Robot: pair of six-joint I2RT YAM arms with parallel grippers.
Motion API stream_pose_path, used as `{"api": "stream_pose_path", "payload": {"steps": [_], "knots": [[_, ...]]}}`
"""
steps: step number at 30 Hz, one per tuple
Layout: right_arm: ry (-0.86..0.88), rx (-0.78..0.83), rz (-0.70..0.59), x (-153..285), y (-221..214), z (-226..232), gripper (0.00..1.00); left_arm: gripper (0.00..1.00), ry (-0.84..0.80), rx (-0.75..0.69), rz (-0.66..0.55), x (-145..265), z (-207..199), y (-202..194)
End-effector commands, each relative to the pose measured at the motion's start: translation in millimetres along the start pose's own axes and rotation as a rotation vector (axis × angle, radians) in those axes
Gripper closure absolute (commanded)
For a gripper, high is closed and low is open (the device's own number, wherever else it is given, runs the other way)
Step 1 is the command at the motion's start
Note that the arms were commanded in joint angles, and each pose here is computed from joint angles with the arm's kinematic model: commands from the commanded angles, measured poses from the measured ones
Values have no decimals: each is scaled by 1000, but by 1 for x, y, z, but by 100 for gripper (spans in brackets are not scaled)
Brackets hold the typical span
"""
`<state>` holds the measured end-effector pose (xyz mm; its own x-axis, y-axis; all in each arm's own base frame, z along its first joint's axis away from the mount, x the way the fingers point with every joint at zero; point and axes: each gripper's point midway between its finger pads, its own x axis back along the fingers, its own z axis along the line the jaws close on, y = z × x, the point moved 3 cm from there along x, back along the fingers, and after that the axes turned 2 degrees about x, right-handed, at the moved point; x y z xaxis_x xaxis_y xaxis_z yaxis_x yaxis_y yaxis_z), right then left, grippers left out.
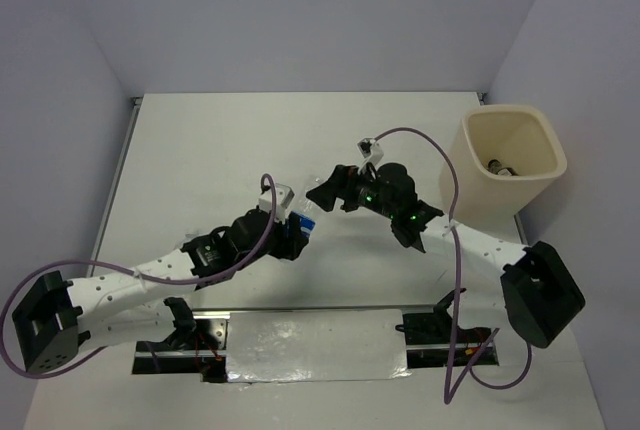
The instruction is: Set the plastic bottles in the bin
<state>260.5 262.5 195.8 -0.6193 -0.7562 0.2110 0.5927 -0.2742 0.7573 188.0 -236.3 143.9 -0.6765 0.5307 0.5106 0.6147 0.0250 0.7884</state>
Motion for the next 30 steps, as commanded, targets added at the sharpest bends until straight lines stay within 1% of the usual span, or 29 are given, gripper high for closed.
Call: {"api": "stream_pose_path", "payload": {"steps": [1,4,5,7,8,9,10,11,12,13,15,16,17,18,19,20,21,22,23,24,25,26,27,28,30], "knots": [[27,-24,-43,-13,17,13,0,62,-97,4,-137,2,-30,37],[64,-11,-12,-22,9,21,0,62,-129,-17,-141,1,-37,40],[89,-1,-20,-25,12,27,0,62,-148,-23,-143,1,-42,41],[118,-9,-12,-27,8,29,8,60,-151,-33,-139,0,-46,42],[138,-2,-37,-27,12,33,15,56,-137,-37,-126,0,-45,39],[134,-4,-50,-26,14,33,39,47,-110,-30,-136,0,-42,42],[110,10,-92,-23,23,32,50,37,-99,-26,-137,1,-40,43],[87,19,-105,-21,26,30,57,22,-86,-22,-139,2,-38,43],[71,38,-128,-18,32,31,60,13,-69,-22,-134,3,-35,41],[44,81,-192,-10,49,32,65,1,-60,-13,-150,6,-33,44],[-20,125,-235,1,63,28,68,1,-30,-2,-151,9,-27,44],[-68,183,-271,8,75,24,68,1,9,8,-155,13,-20,44],[-184,205,-347,25,100,19,68,1,37,16,-153,15,-16,44],[-263,236,-388,36,114,14,68,1,67,25,-154,17,-11,45],[-341,301,-456,52,140,17,68,1,125,41,-150,21,-1,43],[-510,310,-546,81,162,5,68,1,144,46,-150,23,2,42],[-591,333,-600,98,177,3,68,1,162,52,-151,25,6,41],[-681,393,-666,122,201,4,68,1,180,76,-163,29,10,42],[-800,383,-759,153,219,2,68,1,187,81,-162,29,13,39],[-883,437,-780,173,232,0,68,1,180,87,-171,31,13,40],[-961,440,-841,200,253,2,67,1,173,89,-174,31,12,40],[-1045,428,-881,221,263,1,67,1,175,91,-172,32,14,38],[-1107,457,-908,242,277,5,66,1,179,100,-174,32,15,38],[-1199,455,-952,266,289,-2,66,1,199,101,-170,33,19,36],[-1342,464,-980,294,301,-8,65,1,230,116,-168,34,25,34]]}}
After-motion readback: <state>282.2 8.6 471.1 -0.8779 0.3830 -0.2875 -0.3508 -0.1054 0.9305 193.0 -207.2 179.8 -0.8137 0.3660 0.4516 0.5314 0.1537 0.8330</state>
